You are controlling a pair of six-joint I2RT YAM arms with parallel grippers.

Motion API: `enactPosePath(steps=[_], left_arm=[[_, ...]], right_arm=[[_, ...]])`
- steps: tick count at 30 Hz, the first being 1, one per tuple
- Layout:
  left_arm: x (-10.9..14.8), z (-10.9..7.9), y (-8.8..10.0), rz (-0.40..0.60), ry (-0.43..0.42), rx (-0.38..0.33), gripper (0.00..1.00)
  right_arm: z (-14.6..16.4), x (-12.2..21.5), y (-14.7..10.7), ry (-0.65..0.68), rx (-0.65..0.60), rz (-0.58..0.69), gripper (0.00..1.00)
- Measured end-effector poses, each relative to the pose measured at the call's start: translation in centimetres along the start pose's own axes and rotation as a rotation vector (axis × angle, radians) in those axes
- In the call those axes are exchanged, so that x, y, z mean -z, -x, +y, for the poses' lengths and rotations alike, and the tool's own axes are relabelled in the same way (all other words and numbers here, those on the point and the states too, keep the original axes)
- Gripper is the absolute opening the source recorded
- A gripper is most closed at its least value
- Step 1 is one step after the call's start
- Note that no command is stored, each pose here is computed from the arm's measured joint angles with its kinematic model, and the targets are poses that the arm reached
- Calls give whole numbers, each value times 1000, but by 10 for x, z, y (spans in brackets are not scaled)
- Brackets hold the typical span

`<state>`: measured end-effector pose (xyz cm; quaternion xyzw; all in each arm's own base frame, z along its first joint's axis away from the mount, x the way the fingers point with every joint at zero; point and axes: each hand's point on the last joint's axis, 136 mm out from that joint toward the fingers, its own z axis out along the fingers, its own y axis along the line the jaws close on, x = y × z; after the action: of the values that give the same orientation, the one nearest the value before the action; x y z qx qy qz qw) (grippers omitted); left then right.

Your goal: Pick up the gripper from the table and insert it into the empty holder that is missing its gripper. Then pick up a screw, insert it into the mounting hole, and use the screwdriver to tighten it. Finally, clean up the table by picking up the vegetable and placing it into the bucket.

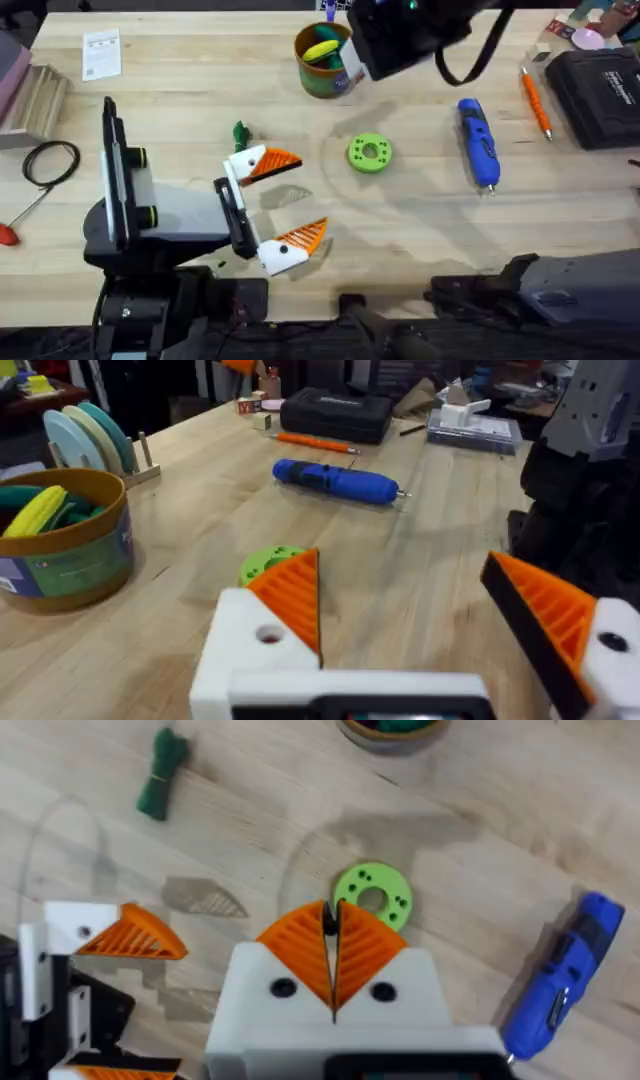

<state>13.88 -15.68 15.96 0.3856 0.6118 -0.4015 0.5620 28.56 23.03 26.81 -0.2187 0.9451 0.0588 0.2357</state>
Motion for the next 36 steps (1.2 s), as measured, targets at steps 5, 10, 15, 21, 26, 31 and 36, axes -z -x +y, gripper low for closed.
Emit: enactPosePath(steps=[5, 10, 15, 21, 26, 31, 36], left_arm=[[0, 0, 0, 0, 0, 0, 986], [0, 0, 0, 0, 0, 0, 985], [0, 0, 0, 0, 0, 0, 985], [0, 0, 0, 0, 0, 0, 985], [0, 0, 0, 0, 0, 0, 985], [0, 0, 0, 0, 0, 0, 985], [0, 0, 0, 0, 0, 0, 987]], right_arm=[[30, 20, 11, 52, 156, -70, 6], [78, 31, 6, 134, 393, -118, 6], [126, 44, 0, 255, 625, -189, 6], [152, 50, -1, 333, 801, -246, 6], [167, 32, -9, 385, 952, -220, 6], [171, 23, -12, 390, 1026, -209, 6], [170, 12, -20, 388, 1077, -165, 6]])
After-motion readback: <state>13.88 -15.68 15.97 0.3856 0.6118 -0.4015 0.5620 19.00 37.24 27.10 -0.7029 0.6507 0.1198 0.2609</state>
